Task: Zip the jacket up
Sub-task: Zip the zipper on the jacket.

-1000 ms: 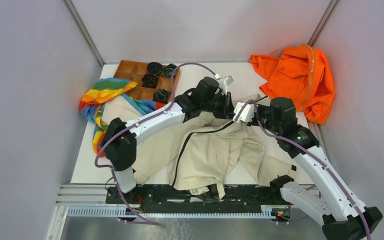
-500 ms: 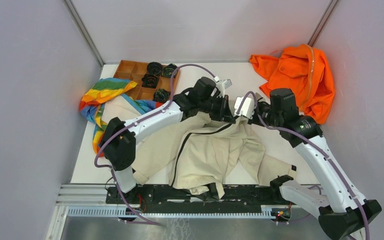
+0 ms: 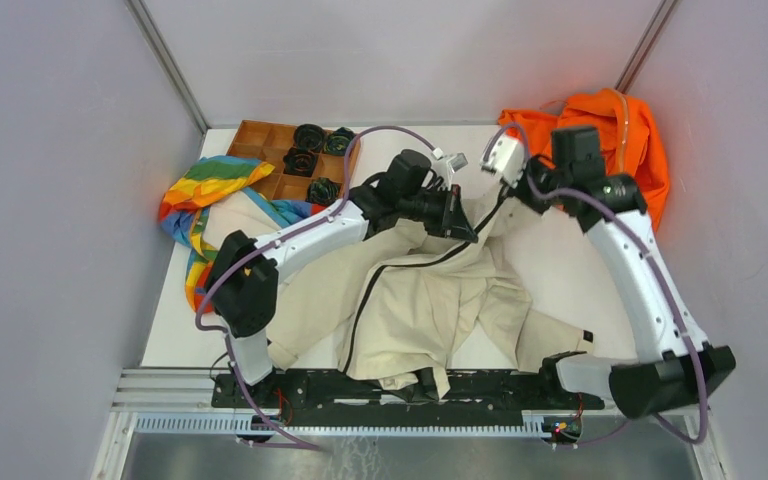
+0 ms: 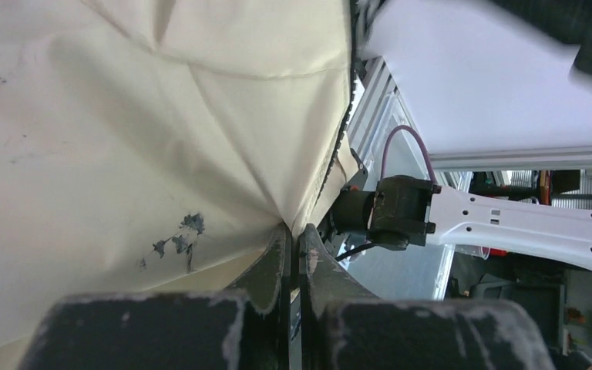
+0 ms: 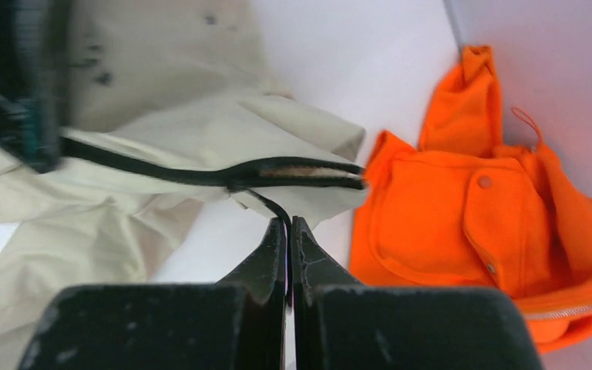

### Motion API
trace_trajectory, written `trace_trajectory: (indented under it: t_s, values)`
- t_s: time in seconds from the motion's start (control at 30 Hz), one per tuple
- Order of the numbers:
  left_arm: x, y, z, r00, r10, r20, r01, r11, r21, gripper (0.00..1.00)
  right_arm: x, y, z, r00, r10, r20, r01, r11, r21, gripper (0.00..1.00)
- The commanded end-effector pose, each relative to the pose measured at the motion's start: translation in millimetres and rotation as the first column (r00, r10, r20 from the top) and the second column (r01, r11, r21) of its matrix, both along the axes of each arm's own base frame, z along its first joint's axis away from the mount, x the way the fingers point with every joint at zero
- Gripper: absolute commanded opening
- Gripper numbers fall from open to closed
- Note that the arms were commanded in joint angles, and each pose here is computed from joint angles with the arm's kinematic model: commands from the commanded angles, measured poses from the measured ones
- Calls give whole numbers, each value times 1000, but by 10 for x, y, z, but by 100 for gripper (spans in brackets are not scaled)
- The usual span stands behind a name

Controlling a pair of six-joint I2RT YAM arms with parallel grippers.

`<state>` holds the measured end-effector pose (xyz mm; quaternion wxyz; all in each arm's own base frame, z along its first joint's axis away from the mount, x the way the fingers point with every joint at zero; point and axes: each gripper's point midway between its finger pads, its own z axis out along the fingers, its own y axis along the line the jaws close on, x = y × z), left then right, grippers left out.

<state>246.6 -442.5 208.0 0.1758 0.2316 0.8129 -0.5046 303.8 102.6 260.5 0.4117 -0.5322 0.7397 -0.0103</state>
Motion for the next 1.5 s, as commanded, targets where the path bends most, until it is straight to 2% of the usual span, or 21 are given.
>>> trace_trajectory:
  t_s: [0.0, 0.1, 0.2, 0.3, 0.43, 0.53, 0.63, 0.73, 0.8, 0.9, 0.97, 1.03, 1.1, 1.17, 1.3, 1.4, 1.47]
  values:
    - [-265, 197, -337, 987, -79, -142, 94, 990, 101, 2, 640, -856, 873, 936, -233, 264, 262, 962, -80, 0]
    - [-202, 232, -347, 988, -68, -139, 84, 991, 107, 2, 566, -891, 656, 949, -237, 210, 264, 957, -116, 0]
    - [-166, 233, -311, 988, -77, -135, 90, 991, 96, 2, 543, -1053, 507, 937, -262, 229, 305, 936, -176, 0]
    - [-200, 239, -304, 984, -110, -139, 125, 987, 98, 2, 607, -1303, 604, 904, -313, 291, 379, 902, -206, 0]
    - [-285, 300, -324, 978, -144, -150, 161, 981, 108, 2, 780, -1581, 900, 860, -392, 327, 455, 879, -142, 0]
    - [-281, 278, -298, 978, -145, -150, 160, 983, 93, 2, 700, -1097, 708, 944, -267, 194, 278, 960, -33, 0]
    - [-220, 188, -249, 979, -139, -146, 150, 987, 66, 2, 260, -252, 253, 999, -9, 45, 6, 999, 49, 0]
    - [-142, 108, -190, 982, -128, -139, 135, 990, 43, 2, -368, 416, -41, 971, 236, -23, -231, 962, 145, 0]
    - [-108, 65, -136, 984, -125, -130, 129, 991, 27, 2, -619, 557, -238, 951, 299, -84, -283, 945, 162, 0]
    - [-70, 43, -88, 985, -116, -127, 119, 993, 12, 2, -447, 300, -332, 979, 200, -43, -199, 980, 19, 0]
    - [-65, 49, -85, 986, -111, -128, 113, 994, 7, 2, -148, 59, -116, 994, 74, 79, -69, 996, -60, 0]
    - [-77, 74, -123, 985, -108, -136, 111, 994, 14, 2, 255, -345, 275, 971, -87, 221, 101, 993, -53, 0]
    - [-110, 106, -180, 983, -107, -146, 112, 993, 24, 2, 593, -787, 684, 928, -221, 299, 234, 972, -6, 0]
    - [-154, 147, -240, 982, -107, -156, 113, 993, 34, 2, 806, -1077, 1058, 883, -294, 367, 304, 952, 31, 0]
    - [-232, 232, -354, 979, -107, -176, 118, 992, 54, 2, 891, -1131, 1224, 866, -304, 396, 303, 951, 67, 0]
    - [-231, 240, -342, 980, -105, -169, 115, 992, 52, 2, 782, -944, 977, 917, -259, 303, 236, 966, 110, 0]
    - [-210, 223, -305, 982, -100, -160, 108, 993, 41, 2, 580, -703, 756, 959, -157, 237, 124, 981, 147, 0]
